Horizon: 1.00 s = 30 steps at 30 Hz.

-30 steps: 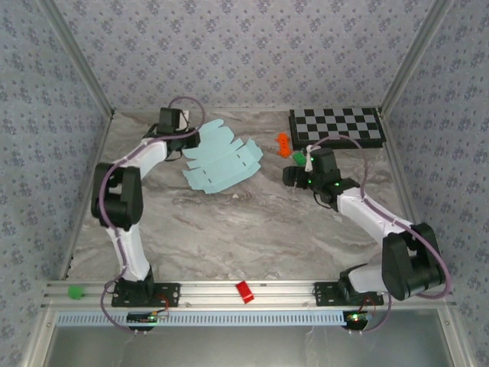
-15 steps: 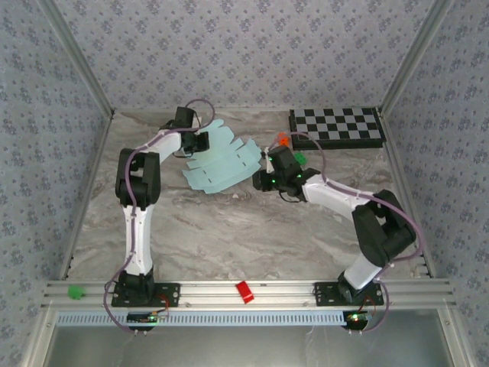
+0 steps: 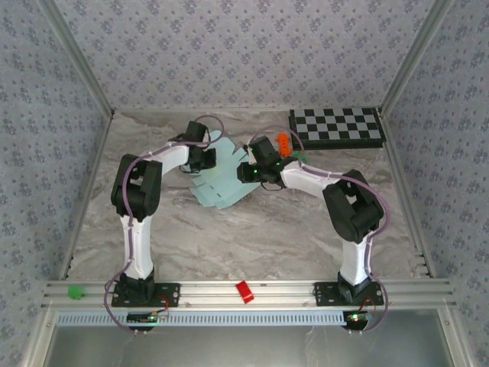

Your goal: Fold the paper box

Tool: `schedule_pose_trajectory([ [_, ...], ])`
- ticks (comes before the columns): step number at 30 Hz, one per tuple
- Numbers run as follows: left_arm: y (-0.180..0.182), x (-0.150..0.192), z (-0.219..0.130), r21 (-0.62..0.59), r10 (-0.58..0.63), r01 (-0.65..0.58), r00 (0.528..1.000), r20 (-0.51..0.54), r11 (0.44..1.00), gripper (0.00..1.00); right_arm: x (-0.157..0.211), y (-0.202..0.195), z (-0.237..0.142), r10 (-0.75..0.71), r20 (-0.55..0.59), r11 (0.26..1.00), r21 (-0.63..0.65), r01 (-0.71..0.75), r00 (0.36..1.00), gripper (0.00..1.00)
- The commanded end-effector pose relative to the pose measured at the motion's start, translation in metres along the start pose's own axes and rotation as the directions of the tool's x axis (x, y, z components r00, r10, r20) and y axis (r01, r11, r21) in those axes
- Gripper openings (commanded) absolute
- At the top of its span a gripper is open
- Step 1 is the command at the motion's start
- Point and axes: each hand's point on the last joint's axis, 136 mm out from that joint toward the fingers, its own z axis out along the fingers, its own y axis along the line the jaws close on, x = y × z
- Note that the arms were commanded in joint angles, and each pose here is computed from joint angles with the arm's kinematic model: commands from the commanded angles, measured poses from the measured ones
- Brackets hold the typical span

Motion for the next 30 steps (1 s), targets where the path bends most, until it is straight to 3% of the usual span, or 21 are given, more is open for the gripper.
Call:
schedule_pose_trajectory([
  [1,0.005,0.032,-0.012,-0.052,-0.113,0.111,0.993,-0.036,0.992,0.00,0.005,0.006,0.012,0.034,-0.040,0.999,-0.015,-0.034,0.999,0.13],
  [7,-0.020,0.037,-0.047,0.063,-0.165,0.163,0.986,0.027,0.985,0.00,0.029,-0.001,0.019,0.035,-0.090,0.999,0.020,-0.033,0.995,0.12],
  [12,-0.012,0.011,-0.064,0.018,-0.092,0.091,0.991,0.097,0.996,0.02,0.050,-0.001,0.021,0.044,-0.134,0.999,0.006,-0.044,0.990,0.10],
  [21,0.011,-0.021,-0.026,0.029,-0.061,0.059,0.997,0.056,0.998,0.00,0.071,-0.008,0.028,0.077,-0.147,0.996,0.049,-0.071,0.986,0.06],
  [25,0.021,-0.010,-0.004,-0.001,-0.067,0.067,0.998,0.003,0.998,0.00,0.079,-0.023,0.031,0.088,-0.181,0.992,0.106,-0.070,0.979,0.04],
  [30,0.028,0.015,-0.006,-0.041,-0.069,0.067,0.997,-0.039,0.997,0.00,0.081,-0.040,0.029,0.093,-0.194,0.984,0.169,-0.061,0.977,0.03],
])
